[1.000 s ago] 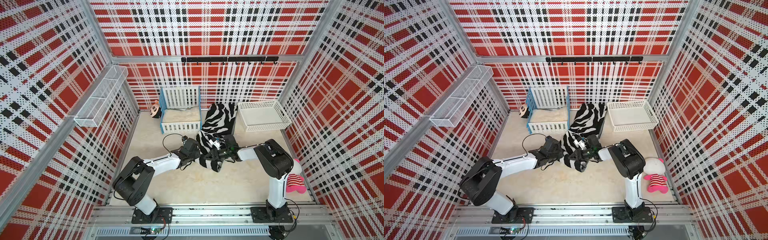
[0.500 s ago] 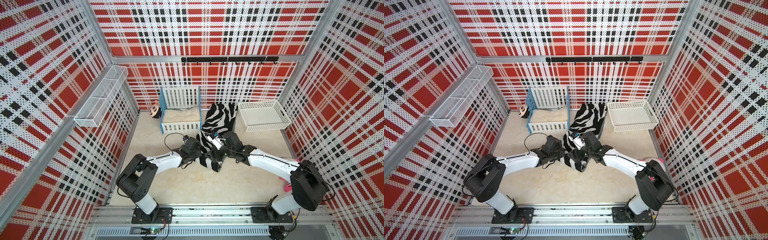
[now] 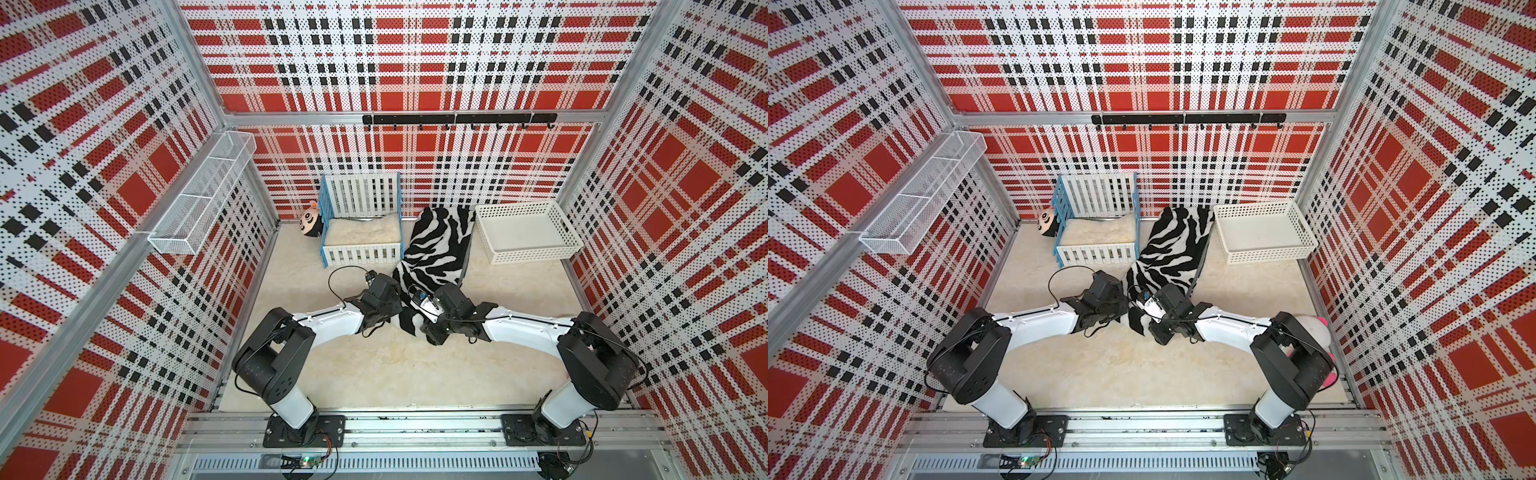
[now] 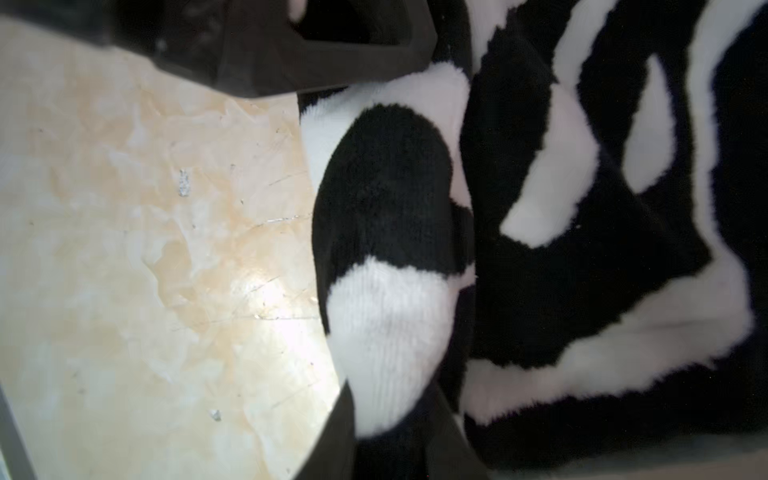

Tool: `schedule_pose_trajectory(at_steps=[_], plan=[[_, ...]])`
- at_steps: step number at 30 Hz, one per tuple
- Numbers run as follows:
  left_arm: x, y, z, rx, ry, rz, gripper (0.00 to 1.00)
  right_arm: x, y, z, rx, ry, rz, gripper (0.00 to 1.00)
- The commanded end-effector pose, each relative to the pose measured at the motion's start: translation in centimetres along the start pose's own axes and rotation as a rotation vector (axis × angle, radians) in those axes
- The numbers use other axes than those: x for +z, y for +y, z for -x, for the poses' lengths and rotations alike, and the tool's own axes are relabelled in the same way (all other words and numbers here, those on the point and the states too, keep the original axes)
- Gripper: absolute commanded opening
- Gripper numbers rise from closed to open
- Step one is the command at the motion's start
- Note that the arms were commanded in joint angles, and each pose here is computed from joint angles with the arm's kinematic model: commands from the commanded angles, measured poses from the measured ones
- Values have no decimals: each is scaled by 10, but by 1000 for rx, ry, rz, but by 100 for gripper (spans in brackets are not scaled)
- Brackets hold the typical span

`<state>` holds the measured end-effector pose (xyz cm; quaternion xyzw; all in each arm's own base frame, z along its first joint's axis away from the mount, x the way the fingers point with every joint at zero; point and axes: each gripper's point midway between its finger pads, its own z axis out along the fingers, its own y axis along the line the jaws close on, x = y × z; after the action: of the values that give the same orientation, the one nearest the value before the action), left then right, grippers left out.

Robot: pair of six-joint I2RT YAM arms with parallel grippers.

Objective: Roll up the pillowcase
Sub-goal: Roll the pillowcase at the center of the board.

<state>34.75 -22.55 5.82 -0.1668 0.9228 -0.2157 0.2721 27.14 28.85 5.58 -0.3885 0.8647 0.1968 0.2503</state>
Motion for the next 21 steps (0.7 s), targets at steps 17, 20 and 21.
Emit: schedule_pose_trajectory(at_steps=[17,20,21], plan=[[23,-10,33,32,-22,12,18,24,-47,-3,395,35,281,36],[30,-10,31,36,-12,18,18,11,-51,7,366,-4,238,46],[33,-10,30,39,-6,20,18,5,-53,10,356,-16,213,48]])
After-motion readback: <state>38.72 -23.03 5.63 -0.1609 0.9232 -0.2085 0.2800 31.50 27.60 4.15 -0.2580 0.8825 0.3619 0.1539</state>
